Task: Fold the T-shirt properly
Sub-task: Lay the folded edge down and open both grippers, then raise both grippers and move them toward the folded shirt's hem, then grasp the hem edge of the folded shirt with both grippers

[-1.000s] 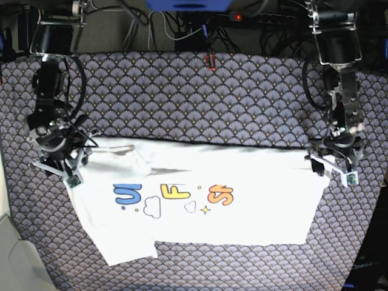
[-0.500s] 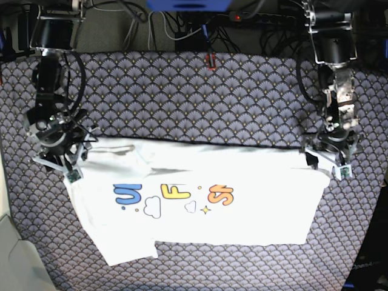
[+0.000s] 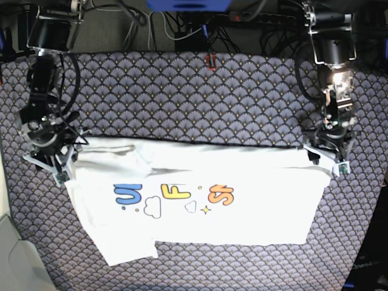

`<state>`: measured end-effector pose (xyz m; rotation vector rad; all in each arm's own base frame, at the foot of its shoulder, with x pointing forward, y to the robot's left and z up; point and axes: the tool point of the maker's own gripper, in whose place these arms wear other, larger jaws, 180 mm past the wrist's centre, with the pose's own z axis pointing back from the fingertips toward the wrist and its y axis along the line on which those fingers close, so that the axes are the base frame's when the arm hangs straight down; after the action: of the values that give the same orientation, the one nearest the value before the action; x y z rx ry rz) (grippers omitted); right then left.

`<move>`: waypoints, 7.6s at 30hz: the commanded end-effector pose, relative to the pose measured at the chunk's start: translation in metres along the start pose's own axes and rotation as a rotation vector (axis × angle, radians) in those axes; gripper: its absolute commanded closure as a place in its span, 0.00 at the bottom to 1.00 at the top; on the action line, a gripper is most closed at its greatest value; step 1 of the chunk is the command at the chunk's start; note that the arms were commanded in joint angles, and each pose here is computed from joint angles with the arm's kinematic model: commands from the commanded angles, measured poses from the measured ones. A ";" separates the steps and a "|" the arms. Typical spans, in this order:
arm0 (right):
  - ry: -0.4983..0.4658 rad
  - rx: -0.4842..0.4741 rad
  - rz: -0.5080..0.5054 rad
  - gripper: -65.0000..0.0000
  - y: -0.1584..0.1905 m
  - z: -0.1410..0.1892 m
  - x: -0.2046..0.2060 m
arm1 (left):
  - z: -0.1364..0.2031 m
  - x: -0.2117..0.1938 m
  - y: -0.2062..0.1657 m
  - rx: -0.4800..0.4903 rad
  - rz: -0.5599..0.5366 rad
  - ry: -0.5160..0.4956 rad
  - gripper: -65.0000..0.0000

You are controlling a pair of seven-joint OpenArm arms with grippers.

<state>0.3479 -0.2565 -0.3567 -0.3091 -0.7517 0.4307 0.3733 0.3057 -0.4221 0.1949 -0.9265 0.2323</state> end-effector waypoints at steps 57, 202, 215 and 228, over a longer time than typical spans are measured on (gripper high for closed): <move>0.037 0.054 0.047 1.00 0.007 0.013 -0.051 | 0.026 0.012 0.010 0.014 -0.062 -0.012 0.99; 0.044 0.244 -0.052 0.70 -0.009 -0.086 0.033 | -0.003 0.126 -0.005 0.004 0.001 -0.173 0.38; 0.041 0.257 -0.052 1.00 -0.001 -0.087 0.035 | -0.013 0.115 -0.001 0.014 0.008 -0.175 0.38; 0.045 0.272 -0.051 1.00 0.009 -0.088 0.033 | -0.028 0.101 0.005 0.032 0.028 -0.227 0.38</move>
<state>0.4152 -0.2413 -0.4194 -0.0302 -0.5929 0.4717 0.4386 0.3218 -0.3820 0.2228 -1.0820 0.2535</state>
